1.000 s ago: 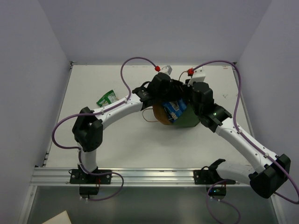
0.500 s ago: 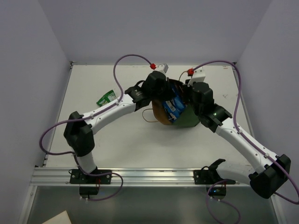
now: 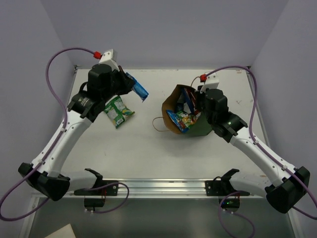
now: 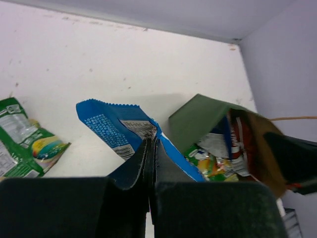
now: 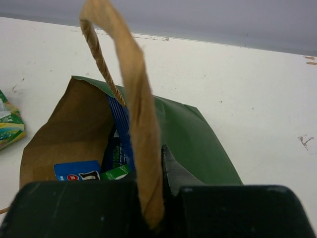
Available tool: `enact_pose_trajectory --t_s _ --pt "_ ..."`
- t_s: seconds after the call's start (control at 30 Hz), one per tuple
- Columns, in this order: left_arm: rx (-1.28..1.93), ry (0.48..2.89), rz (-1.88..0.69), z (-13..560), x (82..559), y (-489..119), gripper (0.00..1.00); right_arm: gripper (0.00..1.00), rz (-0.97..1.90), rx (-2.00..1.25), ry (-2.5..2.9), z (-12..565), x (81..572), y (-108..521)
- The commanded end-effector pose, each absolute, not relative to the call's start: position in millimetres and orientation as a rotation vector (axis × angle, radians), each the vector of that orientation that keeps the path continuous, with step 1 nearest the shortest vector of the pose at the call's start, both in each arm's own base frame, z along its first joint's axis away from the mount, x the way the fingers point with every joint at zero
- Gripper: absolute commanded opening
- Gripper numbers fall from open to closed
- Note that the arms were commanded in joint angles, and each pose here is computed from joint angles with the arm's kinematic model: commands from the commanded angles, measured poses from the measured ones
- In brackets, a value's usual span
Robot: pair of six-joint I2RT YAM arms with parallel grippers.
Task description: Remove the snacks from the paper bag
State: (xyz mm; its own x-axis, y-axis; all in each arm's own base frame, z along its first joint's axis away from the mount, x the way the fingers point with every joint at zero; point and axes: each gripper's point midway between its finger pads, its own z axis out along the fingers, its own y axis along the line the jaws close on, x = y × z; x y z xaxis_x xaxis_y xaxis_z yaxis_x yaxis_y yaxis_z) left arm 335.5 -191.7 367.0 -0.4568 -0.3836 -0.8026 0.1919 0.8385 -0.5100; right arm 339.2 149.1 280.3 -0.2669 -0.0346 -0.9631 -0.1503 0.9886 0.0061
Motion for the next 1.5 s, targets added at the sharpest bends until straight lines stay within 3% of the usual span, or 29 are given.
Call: enact_pose_trajectory --t_s 0.0,0.2,0.33,0.37,0.43,0.47,0.57,0.7,0.77,0.93,1.3,1.47 --pt "-0.065 2.145 -0.517 282.6 356.2 -180.1 0.0 0.0 0.1 -0.107 1.816 286.9 337.9 142.1" --pt "-0.083 2.325 -0.45 174.2 426.9 -189.5 0.0 0.0 0.106 -0.12 1.823 284.3 337.6 144.2" --pt "-0.057 2.401 -0.539 136.6 458.1 -217.8 0.02 0.0 0.101 -0.125 1.838 277.8 338.1 144.9" --pt "-0.056 2.391 -0.564 143.2 466.0 -224.6 0.29 0.0 0.097 -0.124 1.842 276.3 338.2 144.4" --pt "-0.049 2.431 -0.59 138.0 463.5 -230.3 0.5 0.0 0.099 -0.127 1.851 274.4 338.1 145.4" --pt "-0.056 2.43 -0.622 143.1 459.7 -233.0 0.72 0.0 0.099 -0.129 1.856 274.4 337.6 145.4" --pt "-0.055 2.377 -0.648 175.4 440.8 -230.6 0.95 0.0 0.106 -0.139 1.864 275.6 335.4 146.0" --pt "-0.026 2.244 -0.719 250.0 400.3 -228.6 0.94 0.01 0.101 -0.149 1.861 278.7 333.1 144.3" --pt "0.032 2.22 -0.74 272.4 376.3 -245.5 0.89 0.01 0.099 -0.15 1.858 281.1 332.2 143.2" --pt "0.161 2.174 -0.89 313.3 310.4 -304.4 0.86 0.01 0.104 -0.146 1.857 283.5 329.0 141.6" --pt "0.206 2.319 -1.01 262.8 275.7 -386.9 0.81 0.01 0.123 -0.122 1.876 272.3 326.7 142.2" --pt "0.173 2.388 -0.967 234.1 278.0 -393.5 0.76 0.01 0.131 -0.109 1.874 271.5 328.5 143.7"
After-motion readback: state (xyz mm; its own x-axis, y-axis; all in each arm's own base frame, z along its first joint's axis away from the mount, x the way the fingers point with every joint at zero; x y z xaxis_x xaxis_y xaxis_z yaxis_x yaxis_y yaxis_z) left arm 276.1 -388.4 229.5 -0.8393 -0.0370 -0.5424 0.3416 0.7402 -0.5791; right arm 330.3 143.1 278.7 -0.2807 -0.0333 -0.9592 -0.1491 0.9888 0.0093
